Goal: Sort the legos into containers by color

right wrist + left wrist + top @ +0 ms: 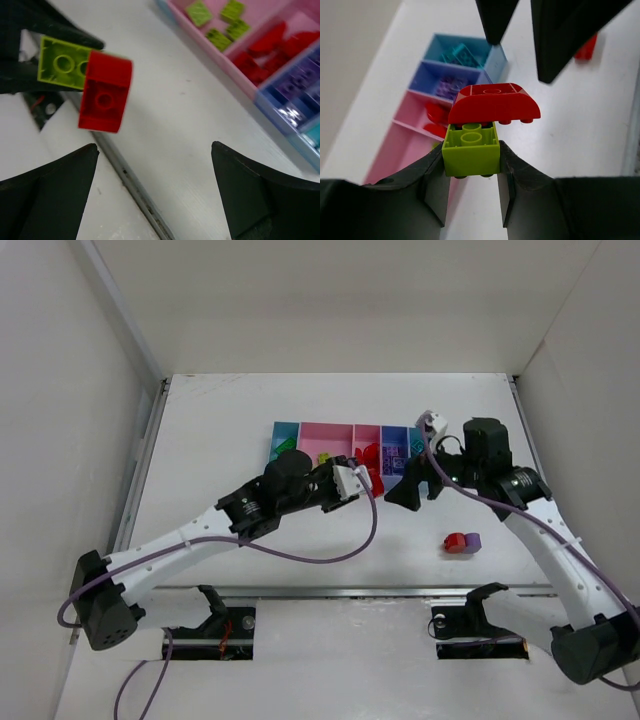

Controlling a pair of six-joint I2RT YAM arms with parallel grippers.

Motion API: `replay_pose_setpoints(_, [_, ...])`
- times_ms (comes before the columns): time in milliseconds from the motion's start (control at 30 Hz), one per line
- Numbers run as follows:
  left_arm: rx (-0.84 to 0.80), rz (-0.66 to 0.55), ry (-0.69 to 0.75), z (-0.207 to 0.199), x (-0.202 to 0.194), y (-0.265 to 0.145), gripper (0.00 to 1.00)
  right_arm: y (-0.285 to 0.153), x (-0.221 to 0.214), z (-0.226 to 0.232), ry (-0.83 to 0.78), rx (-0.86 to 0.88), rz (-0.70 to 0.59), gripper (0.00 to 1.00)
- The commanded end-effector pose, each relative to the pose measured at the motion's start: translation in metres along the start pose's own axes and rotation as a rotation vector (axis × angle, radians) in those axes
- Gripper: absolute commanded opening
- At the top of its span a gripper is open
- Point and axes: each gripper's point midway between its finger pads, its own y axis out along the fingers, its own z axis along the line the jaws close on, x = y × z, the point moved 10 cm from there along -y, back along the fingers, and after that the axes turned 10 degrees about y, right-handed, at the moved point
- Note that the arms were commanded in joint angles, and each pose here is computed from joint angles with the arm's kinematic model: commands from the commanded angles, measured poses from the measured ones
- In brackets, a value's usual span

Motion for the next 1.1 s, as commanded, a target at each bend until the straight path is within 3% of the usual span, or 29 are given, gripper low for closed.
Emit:
replay_pose_setpoints(0, [0.109,-0.146,0.141,0.017,0.015,0.002,0.00,0.001,0.024,0.029,-0.161,0.346,-0.020,1.00])
replay_pose_setpoints(267, [0.161,-0.126,0.201,0.026,0.017,0.003,0.00,0.018,0.040,0.041,-0.144,0.456,-0.037,1.00])
replay_pose_setpoints(433, [0.183,-0.157,0.196,0.030,0.025,0.000,0.00,0.037,0.039,0.034,-0.099,0.443,0.012,0.86])
replay_pose_setpoints(533, [0.187,-0.179,0.180,0.033,0.030,-0.004,0.00,0.042,0.037,0.031,-0.073,0.448,0.034,0.65])
replay_pose_setpoints(567, [0.155,-0.188,0.182,0.030,0.029,-0.003,0.00,0.043,0.039,0.031,-0.075,0.450,0.025,0.51])
replay_pose_setpoints(667, [0.106,-0.197,0.152,0.027,0.027,-0.006,0.00,0.044,0.048,0.033,-0.059,0.440,-0.021,0.23])
replay_pose_setpoints(700, [0.108,-0.183,0.138,0.028,0.024,-0.006,0.00,0.045,0.051,0.033,-0.054,0.429,-0.038,0.05])
replay_pose_setpoints(733, [0.102,-0.175,0.136,0.027,0.023,-0.007,0.00,0.045,0.057,0.029,-0.050,0.383,-0.080,0.00])
replay_pose_setpoints(933, [0.207,0.033,-0.075,0.045,-0.024,-0.017,0.00,0.025,0.075,0.007,0.073,0.135,-0.261,0.00])
replay_pose_setpoints(1067, [0.265,0.188,-0.306,0.058,-0.069,-0.021,0.00,0.011,0.080,-0.023,0.261,-0.158,-0.494,0.00])
